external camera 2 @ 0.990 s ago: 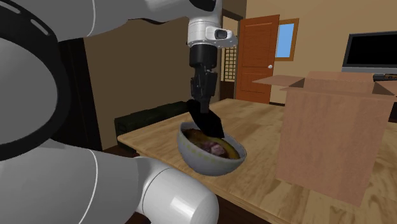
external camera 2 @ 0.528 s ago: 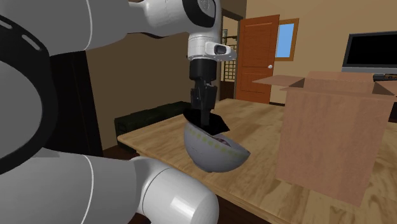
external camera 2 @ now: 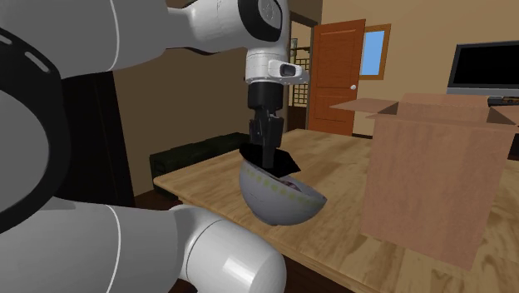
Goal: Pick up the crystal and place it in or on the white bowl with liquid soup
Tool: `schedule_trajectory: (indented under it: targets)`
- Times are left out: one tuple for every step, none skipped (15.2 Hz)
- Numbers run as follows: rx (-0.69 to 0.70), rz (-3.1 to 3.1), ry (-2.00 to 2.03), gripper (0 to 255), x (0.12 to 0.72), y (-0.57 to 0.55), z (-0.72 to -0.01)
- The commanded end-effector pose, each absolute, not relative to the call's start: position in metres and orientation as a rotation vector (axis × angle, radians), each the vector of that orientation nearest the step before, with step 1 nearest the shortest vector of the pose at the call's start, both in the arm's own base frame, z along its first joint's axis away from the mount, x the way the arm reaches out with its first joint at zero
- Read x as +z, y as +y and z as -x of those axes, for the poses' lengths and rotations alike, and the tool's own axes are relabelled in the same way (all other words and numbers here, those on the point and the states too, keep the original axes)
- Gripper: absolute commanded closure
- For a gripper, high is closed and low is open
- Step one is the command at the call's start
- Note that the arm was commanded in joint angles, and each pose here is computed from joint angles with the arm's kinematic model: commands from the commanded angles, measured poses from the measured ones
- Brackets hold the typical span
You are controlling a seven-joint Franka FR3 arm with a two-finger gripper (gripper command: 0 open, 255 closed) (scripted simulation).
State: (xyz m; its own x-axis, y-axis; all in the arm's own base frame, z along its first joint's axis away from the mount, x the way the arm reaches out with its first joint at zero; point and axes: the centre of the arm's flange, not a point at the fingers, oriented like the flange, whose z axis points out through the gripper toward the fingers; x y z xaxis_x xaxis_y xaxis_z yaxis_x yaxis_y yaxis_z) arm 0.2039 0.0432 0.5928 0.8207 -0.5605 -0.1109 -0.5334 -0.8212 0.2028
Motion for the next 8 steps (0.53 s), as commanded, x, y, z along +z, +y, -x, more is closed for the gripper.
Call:
schedule_trajectory:
  targets:
    - [-0.259, -2.837, -0.859, 255, 0.590, 0.043, -0.204]
    - [-0.259, -2.837, -0.859, 0, 0.590, 0.043, -0.204]
    - [-0.259, -2.837, -0.859, 0, 0.590, 0.043, -0.204]
    - [-0.259, -2.837, -0.859, 0, 0.590, 0.043, -0.204]
    - [-0.259, -2.837, -0.859, 0, 0.590, 0.043, -0.204]
    - [-0.259, -2.837, -0.859, 0, 0.590, 0.043, -0.204]
    - [-0.259, -2.837, -0.859, 0, 0.590, 0.043, -0.204]
    - [-0.259, -2.837, -0.859, 0, 0.603, 0.044, -0.207]
